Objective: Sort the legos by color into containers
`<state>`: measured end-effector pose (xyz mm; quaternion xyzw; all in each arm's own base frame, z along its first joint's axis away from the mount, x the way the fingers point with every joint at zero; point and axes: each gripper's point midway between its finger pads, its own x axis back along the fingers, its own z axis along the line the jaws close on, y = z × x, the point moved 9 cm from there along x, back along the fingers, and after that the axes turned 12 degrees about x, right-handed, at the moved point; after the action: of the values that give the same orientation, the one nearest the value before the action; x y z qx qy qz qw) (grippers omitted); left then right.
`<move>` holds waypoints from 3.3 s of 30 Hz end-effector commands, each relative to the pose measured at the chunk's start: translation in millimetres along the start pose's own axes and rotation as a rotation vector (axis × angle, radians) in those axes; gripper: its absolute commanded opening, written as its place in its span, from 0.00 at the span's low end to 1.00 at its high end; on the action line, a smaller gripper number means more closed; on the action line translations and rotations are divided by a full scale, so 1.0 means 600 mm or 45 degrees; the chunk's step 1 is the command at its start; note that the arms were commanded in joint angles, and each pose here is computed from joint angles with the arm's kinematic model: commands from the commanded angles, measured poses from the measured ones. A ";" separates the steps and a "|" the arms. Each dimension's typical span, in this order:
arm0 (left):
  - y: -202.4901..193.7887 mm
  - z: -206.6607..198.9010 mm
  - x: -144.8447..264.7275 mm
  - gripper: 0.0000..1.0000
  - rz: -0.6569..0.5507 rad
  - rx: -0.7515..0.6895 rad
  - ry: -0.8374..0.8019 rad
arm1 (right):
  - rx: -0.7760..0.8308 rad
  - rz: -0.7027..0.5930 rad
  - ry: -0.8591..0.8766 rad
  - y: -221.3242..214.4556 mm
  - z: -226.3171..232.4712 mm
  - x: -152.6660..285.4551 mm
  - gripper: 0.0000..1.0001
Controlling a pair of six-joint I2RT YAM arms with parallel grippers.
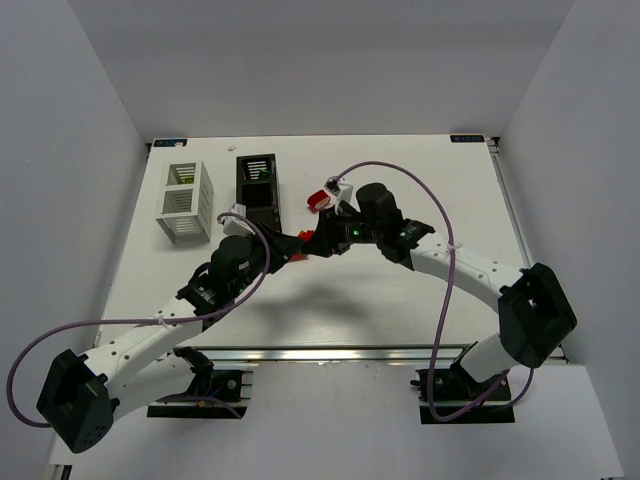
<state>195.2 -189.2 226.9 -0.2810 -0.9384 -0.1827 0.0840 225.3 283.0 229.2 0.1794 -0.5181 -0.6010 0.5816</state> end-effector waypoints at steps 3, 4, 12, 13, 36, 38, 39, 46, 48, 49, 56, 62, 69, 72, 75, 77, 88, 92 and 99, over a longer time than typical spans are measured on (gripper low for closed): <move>0.040 -0.055 0.022 0.00 -0.194 -0.033 -0.052 | 0.022 -0.024 0.052 0.013 0.013 0.012 0.09; 0.050 -0.057 0.024 0.00 -0.254 -0.057 -0.037 | 0.036 -0.017 0.056 0.010 0.014 0.014 0.08; 0.112 -0.096 0.058 0.00 -0.501 -0.204 0.113 | 0.064 0.029 0.011 -0.012 0.007 0.022 0.03; 0.119 -0.100 0.061 0.00 -0.518 -0.217 0.129 | 0.070 0.029 0.007 -0.012 0.006 0.022 0.03; 0.154 -0.083 0.184 0.00 -0.612 -0.256 0.405 | 0.569 -0.447 -0.273 0.276 -0.157 -0.255 0.04; 0.152 -0.078 0.185 0.00 -0.600 -0.251 0.414 | 0.577 -0.473 -0.291 0.273 -0.171 -0.274 0.06; 0.151 -0.076 0.185 0.00 -0.598 -0.245 0.416 | 0.587 -0.488 -0.299 0.276 -0.174 -0.278 0.07; 0.149 -0.079 0.182 0.00 -0.585 -0.239 0.412 | 0.643 -0.543 -0.338 0.265 -0.181 -0.317 0.22; 0.149 -0.081 0.182 0.00 -0.582 -0.238 0.409 | 0.641 -0.544 -0.346 0.260 -0.184 -0.322 0.36; 0.149 -0.081 0.180 0.00 -0.580 -0.240 0.414 | 0.639 -0.541 -0.352 0.257 -0.187 -0.325 0.41; 0.151 -0.091 0.165 0.00 -0.567 -0.258 0.424 | 0.656 -0.518 -0.346 0.243 -0.196 -0.331 0.81; 0.157 -0.111 0.142 0.00 -0.553 -0.311 0.454 | 0.675 -0.526 -0.330 0.255 -0.193 -0.308 0.85; 0.177 -0.110 0.118 0.00 -0.554 -0.323 0.527 | 0.924 -0.581 -0.149 0.296 -0.157 -0.174 0.90; 0.201 -0.091 0.096 0.00 -0.476 -0.296 0.572 | 0.955 -0.549 0.118 0.286 -0.162 -0.100 0.88; 0.225 -0.074 0.083 0.00 -0.413 -0.273 0.589 | 0.869 -0.478 0.221 0.272 -0.179 -0.034 0.46; 0.246 -0.057 0.075 0.00 -0.367 -0.243 0.607 | 0.788 -0.370 0.202 0.249 -0.189 0.002 0.00; 0.398 0.017 0.071 0.00 -0.511 -0.095 0.753 | 0.709 -0.231 0.102 0.097 -0.177 0.127 0.08; 0.456 0.034 0.064 0.00 -0.638 -0.055 0.739 | 0.692 -0.220 0.106 0.062 -0.159 0.147 0.11; 0.502 0.053 0.023 0.00 -0.644 0.020 0.706 | 0.675 -0.219 0.085 0.037 -0.151 0.165 0.18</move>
<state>335.3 61.6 268.6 0.0186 -0.9030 -0.2636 0.3388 289.3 166.4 243.0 0.3684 -0.6152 -0.4920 0.4938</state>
